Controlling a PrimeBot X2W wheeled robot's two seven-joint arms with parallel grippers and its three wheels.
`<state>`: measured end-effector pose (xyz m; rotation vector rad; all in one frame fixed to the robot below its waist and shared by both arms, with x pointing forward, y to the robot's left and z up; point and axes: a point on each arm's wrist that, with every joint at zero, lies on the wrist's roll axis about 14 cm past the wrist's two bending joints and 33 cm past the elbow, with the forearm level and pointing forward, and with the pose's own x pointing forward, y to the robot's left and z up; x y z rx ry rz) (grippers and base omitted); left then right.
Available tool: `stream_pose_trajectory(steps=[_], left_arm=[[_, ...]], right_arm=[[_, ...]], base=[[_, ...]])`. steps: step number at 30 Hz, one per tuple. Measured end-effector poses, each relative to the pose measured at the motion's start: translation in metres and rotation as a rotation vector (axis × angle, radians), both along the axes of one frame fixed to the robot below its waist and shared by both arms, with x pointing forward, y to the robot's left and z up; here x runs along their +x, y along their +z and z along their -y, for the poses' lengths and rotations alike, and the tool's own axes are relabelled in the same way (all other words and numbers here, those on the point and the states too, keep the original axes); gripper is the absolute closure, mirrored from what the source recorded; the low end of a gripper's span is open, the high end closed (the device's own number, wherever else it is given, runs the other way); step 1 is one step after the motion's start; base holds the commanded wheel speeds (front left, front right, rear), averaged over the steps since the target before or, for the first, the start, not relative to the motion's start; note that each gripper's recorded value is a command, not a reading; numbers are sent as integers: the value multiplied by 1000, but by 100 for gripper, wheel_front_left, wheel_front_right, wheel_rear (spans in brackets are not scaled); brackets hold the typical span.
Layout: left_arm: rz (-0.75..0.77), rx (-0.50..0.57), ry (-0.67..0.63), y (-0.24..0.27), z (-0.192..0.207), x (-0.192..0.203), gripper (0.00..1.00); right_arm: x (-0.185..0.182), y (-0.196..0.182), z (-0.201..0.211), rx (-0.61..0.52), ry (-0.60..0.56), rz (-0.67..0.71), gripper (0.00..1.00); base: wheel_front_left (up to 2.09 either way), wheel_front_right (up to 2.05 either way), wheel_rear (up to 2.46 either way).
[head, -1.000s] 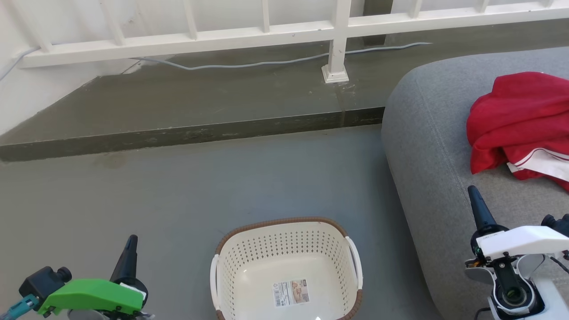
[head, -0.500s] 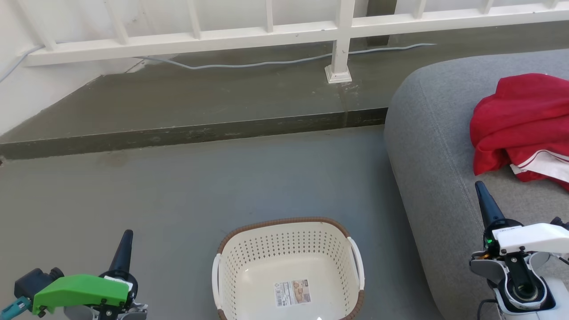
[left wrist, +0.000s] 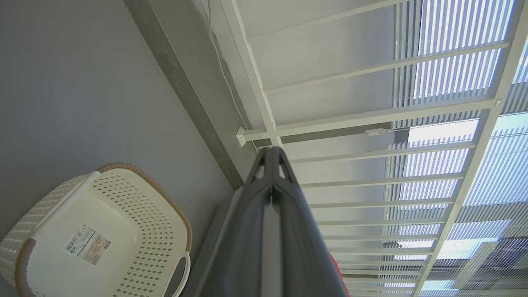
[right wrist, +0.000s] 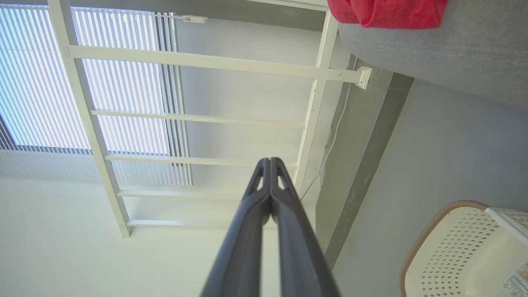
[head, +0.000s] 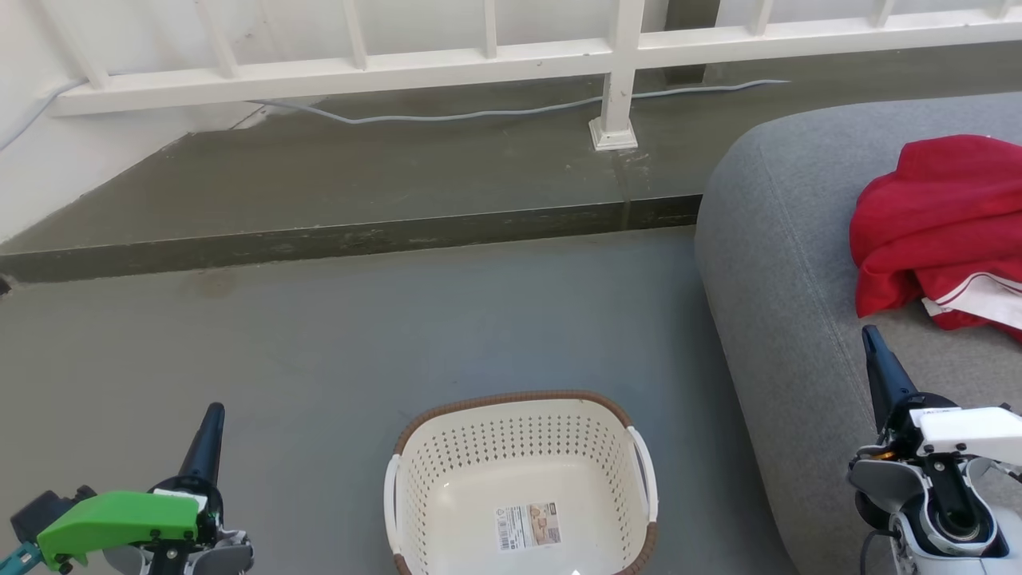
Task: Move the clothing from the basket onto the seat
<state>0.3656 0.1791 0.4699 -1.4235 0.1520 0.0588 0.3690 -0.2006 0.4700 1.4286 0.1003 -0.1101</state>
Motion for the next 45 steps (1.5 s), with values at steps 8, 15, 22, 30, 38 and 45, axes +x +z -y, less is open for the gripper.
stream_pose_trajectory(steps=[8, 15, 22, 30, 38, 45], left_arm=[[22, -101, 27, 5, -5, 5, 100], [26, -152, 43, 4, -6, 4, 100], [33, -153, 39, 7, -6, 7, 100], [31, -153, 40, 6, -6, 6, 100], [27, -154, 41, 4, -6, 6, 100], [22, -154, 42, 3, -6, 6, 100]], right_arm=[[4, 6, 4, 103, -21, 32, 100], [4, 6, 6, 140, -31, 36, 100], [4, 6, 6, 140, -31, 36, 100], [4, 6, 6, 140, -32, 37, 100], [4, 6, 6, 140, -32, 37, 100], [4, 6, 7, 140, -32, 37, 100]], base=[[0, 0, 0], [0, 0, 0], [0, 0, 0], [0, 0, 0], [0, 0, 0], [0, 0, 0]])
